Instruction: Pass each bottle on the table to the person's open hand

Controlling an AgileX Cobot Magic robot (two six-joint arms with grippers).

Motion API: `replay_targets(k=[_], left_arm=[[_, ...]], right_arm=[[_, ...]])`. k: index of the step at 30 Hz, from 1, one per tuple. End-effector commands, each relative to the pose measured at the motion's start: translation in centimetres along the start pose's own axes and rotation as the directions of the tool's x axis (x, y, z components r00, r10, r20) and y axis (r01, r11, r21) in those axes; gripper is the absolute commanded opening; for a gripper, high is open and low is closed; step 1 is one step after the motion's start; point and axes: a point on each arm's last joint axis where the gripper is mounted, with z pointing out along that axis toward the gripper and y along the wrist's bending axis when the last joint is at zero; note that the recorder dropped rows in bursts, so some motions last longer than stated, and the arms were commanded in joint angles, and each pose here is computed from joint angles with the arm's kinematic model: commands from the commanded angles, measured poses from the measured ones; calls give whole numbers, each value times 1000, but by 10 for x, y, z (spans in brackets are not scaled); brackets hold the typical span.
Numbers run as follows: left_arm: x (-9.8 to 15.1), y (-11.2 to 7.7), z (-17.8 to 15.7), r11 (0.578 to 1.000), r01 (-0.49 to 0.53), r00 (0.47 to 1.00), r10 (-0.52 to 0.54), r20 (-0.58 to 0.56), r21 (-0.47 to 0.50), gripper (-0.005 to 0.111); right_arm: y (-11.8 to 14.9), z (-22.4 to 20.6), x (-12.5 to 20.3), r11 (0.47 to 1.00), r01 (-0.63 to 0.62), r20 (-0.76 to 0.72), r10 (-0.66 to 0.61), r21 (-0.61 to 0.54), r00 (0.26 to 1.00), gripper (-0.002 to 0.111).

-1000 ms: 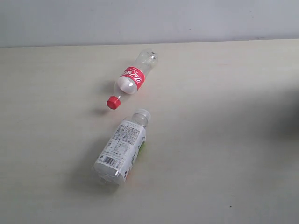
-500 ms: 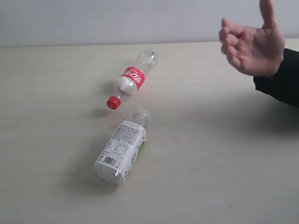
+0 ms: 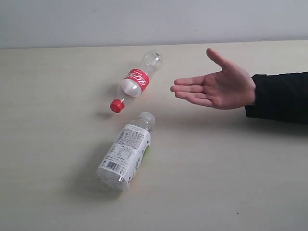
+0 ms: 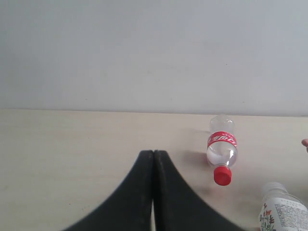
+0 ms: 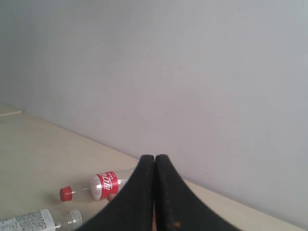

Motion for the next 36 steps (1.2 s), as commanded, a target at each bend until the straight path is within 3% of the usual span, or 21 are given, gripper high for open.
replay_targets(k=[1,8,15,19,27,36], left_arm=[[0,0,0,1000,5,1000,-5,4,1,0],[0,0,0,1000,5,1000,-5,4,1,0],[0,0,0,1000,5,1000,-5,4,1,0],[0,0,0,1000,5,1000,-5,4,1,0],[0,0,0,1000,5,1000,-5,4,1,0],[0,0,0,1000,5,1000,-5,4,1,0]], right_arm=[[0,0,2,1000,2,-5,-2,-1,1000,0],[-3,-3,-11,999,36,48,-37,20,998,0],[-2,-4,-3,999,39,-50,-39,8,998,0],[-4,-4,-3,999,-21,-42,23,30,999,0],[-4,-1,-5,999,-34,-115,36,20,993,10],[-5,-8,-7,999,-28,-75,30,28,997,10]])
